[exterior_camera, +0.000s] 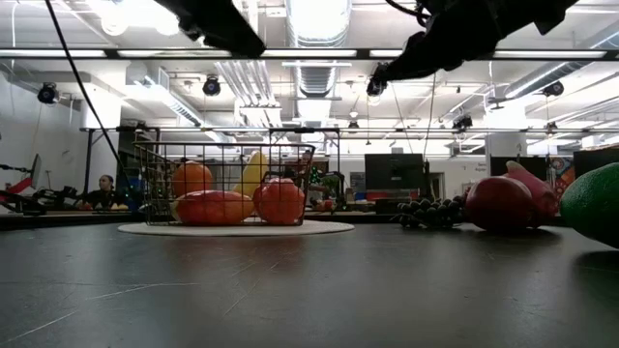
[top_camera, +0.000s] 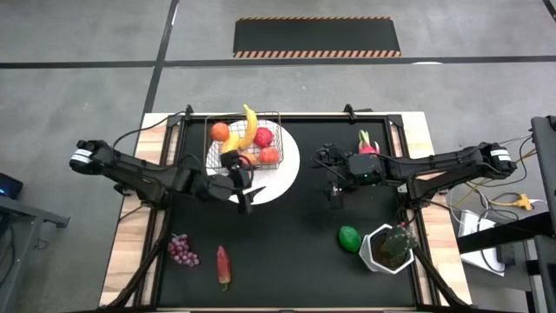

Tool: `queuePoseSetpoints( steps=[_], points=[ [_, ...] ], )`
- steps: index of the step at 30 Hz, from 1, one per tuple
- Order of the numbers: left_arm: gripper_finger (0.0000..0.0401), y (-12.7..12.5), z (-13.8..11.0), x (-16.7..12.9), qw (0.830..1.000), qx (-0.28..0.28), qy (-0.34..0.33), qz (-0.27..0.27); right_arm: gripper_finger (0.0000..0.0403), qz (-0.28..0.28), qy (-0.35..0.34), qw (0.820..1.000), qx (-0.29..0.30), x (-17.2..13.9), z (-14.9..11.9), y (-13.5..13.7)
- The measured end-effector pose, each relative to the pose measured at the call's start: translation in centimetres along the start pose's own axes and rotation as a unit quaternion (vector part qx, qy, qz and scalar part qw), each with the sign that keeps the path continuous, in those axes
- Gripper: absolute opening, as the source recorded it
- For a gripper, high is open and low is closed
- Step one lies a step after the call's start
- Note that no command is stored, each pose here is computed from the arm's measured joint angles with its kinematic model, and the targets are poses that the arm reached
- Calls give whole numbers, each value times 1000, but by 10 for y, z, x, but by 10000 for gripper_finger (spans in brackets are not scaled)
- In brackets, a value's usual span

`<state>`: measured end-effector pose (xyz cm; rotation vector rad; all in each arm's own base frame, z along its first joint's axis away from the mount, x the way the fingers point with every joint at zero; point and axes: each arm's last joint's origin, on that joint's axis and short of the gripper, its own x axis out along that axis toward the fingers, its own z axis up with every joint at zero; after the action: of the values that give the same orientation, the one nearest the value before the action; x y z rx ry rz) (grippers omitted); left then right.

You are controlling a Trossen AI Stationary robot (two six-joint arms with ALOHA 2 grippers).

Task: Build produce basket
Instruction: Put the black grapes into the wire basket

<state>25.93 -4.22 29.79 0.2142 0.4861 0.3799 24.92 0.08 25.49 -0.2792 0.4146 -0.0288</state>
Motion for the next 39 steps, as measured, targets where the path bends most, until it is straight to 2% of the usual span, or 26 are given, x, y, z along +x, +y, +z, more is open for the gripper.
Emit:
queuePoseSetpoints(
  steps=[5,10,14,16,20,24,28,31,34,39],
  points=[
    [266,-1,1,-3,999,-35,-29,-7,327,-2,-7,1000,6,0,1,0],
    [266,3,5,-6,998,41,-42,2,327,-1,-6,1000,3,0,1,0],
    [266,9,13,-12,997,-6,-76,9,327,-5,-23,1000,8,0,4,-1],
    [266,7,12,-14,997,-20,-74,-4,327,-2,-18,1000,21,0,3,0],
    [266,3,9,-14,997,12,-73,-11,327,-1,-19,998,53,0,4,0],
    [266,4,9,-14,997,37,-73,-7,327,1,-14,992,123,-2,8,-1],
    [266,6,10,-17,994,76,-78,-3,327,-5,30,977,213,-5,13,-3],
    [266,9,12,-22,991,102,-85,2,327,-35,61,958,277,-7,18,-8],
    [266,13,12,-27,989,117,-93,5,327,-90,101,932,335,-7,21,-14],
    [266,18,1,-33,987,126,-103,9,327,-163,173,900,365,7,22,-28]
  ],
)
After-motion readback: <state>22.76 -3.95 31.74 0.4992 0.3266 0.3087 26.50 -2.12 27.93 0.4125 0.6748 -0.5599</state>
